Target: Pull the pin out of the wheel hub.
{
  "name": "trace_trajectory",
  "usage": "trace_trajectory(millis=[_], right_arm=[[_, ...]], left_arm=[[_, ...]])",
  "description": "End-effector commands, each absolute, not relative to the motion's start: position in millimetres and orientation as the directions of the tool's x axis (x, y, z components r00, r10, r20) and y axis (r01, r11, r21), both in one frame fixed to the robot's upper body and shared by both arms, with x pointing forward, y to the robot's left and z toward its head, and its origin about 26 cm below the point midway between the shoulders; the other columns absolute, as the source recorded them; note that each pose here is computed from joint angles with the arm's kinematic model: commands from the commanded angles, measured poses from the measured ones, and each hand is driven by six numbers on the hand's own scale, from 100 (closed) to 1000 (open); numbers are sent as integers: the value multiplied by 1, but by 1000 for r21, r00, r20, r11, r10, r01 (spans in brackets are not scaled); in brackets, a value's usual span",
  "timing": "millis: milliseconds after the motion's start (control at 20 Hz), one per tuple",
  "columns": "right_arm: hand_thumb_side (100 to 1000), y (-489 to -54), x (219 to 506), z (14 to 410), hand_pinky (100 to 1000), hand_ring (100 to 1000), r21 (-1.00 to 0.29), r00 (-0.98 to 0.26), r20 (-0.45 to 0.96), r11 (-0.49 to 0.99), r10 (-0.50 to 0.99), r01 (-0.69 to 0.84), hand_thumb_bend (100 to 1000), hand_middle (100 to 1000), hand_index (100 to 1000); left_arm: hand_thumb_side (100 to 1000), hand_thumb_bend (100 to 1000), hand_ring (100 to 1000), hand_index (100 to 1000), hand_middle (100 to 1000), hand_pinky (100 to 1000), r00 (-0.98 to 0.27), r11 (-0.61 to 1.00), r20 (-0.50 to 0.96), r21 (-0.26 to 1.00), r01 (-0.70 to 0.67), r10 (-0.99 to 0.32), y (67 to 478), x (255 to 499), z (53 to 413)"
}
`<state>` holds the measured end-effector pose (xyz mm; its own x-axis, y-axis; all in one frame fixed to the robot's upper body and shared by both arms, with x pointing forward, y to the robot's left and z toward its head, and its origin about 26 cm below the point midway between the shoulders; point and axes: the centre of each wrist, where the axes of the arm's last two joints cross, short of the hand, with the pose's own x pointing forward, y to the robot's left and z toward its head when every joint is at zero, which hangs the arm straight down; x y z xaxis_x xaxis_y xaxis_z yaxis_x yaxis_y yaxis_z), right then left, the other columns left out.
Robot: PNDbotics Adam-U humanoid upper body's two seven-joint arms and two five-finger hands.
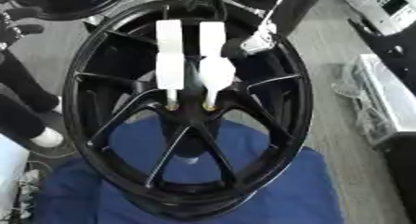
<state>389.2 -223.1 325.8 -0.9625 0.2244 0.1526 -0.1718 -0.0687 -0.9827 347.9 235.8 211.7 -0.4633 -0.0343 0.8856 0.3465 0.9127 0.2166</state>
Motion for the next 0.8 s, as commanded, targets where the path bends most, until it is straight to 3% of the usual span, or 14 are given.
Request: trace_trajectory(millis=[50, 500, 700, 800], right_arm=[[382, -227, 390, 329, 711, 509, -965, -993, 28, -256, 111, -56, 377, 737, 858], [389, -229, 393, 316, 686, 482, -960, -991, 40, -271, 130, -74, 373, 715, 846], [392, -232, 393, 313, 730, 569, -960, -989, 44, -269, 139, -81, 363, 705, 839], [389, -233, 393, 313, 731, 571, -960, -988, 50, -266, 144, -87, 360, 699, 835]], left_arm=[[607, 100, 802, 806, 838, 778, -489, 906, 871, 247, 343, -52, 238, 347, 221], [606, 100, 803, 806, 839, 779, -489, 903, 871, 250, 349, -52, 237, 347, 221], [606, 100, 803, 806, 839, 779, -488, 901, 871, 252, 353, -53, 236, 347, 221], [606, 100, 803, 805, 839, 779, -487, 900, 872, 253, 355, -53, 236, 347, 221]])
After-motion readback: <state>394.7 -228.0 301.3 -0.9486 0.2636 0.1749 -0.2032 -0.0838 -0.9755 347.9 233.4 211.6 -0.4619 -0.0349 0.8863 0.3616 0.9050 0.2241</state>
